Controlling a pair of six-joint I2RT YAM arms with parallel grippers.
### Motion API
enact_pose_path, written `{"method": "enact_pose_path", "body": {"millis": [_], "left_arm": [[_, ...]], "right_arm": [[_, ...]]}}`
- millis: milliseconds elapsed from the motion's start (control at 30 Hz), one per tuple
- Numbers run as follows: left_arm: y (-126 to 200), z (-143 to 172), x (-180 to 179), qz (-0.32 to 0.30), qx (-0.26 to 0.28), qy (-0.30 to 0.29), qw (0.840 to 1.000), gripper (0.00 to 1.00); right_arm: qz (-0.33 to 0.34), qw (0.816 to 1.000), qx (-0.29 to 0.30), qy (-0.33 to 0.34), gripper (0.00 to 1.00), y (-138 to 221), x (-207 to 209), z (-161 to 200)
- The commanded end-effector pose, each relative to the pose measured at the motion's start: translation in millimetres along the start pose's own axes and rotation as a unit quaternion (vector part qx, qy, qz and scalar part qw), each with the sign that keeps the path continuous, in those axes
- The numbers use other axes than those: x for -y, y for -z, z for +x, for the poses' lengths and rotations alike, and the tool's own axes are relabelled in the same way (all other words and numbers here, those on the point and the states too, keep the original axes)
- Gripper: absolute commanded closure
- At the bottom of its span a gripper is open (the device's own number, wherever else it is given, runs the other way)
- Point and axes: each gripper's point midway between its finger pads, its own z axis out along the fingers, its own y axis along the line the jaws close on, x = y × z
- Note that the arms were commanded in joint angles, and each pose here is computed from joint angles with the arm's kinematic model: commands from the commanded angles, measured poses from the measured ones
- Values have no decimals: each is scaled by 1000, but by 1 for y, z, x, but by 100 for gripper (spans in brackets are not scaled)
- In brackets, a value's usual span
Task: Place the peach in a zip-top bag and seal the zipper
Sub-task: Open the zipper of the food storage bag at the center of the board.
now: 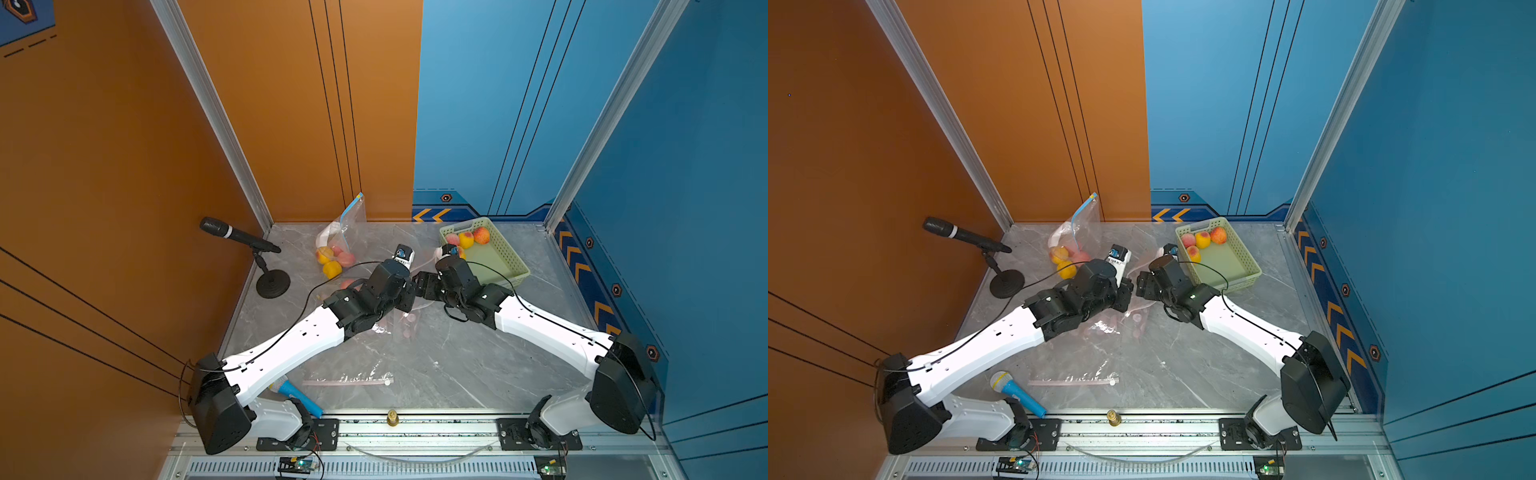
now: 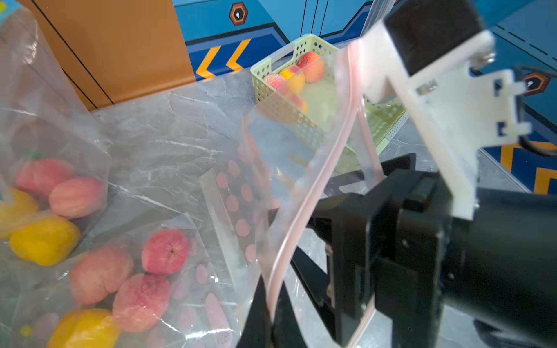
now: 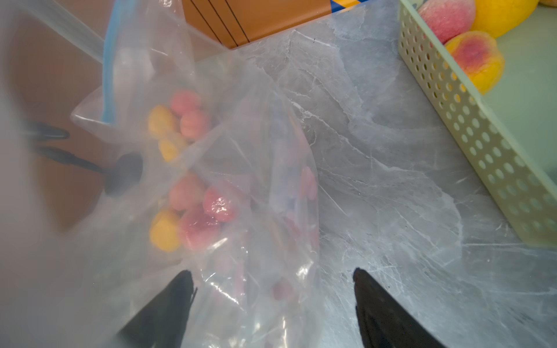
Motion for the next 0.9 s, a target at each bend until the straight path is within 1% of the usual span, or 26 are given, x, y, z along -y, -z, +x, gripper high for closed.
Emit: {"method": "enact_pose_path", "body": {"millis": [0, 167, 300, 400, 467, 500, 567, 633, 733, 867], "left_arm": [[-5, -4, -1, -8, -2, 75, 997, 100], [-7, -4, -18, -44, -1, 112, 993, 100], [1, -16, -31, -71, 19, 101, 992, 100], [5, -22, -37, -90, 27, 92, 991, 100], [4, -23, -40, -94, 29, 90, 991, 100], [3, -23, -40, -95, 29, 89, 991, 100], [-1, -24, -37, -89, 27, 87, 992, 100], [-6, -23, -32, -80, 24, 87, 993, 100], [-14, -21, -31, -79, 19, 89, 993, 100], [-20, -20, -35, -85, 15, 95, 992, 100]], "right_arm": [[29, 998, 27, -45, 16, -4, 11, 5], [97, 995, -5, -16, 17, -12, 40, 31], [138, 990, -30, 8, 21, -9, 66, 44], [177, 983, -38, 35, 22, 1, 84, 44], [182, 982, -38, 41, 24, 7, 89, 42], [175, 983, -38, 41, 24, 10, 87, 41], [139, 988, -41, 49, 24, 14, 74, 37], [80, 994, -43, 67, 22, 20, 49, 29], [-1, 995, -37, 88, 17, 36, 13, 13], [-53, 994, -12, 95, 17, 63, -4, -13]]}}
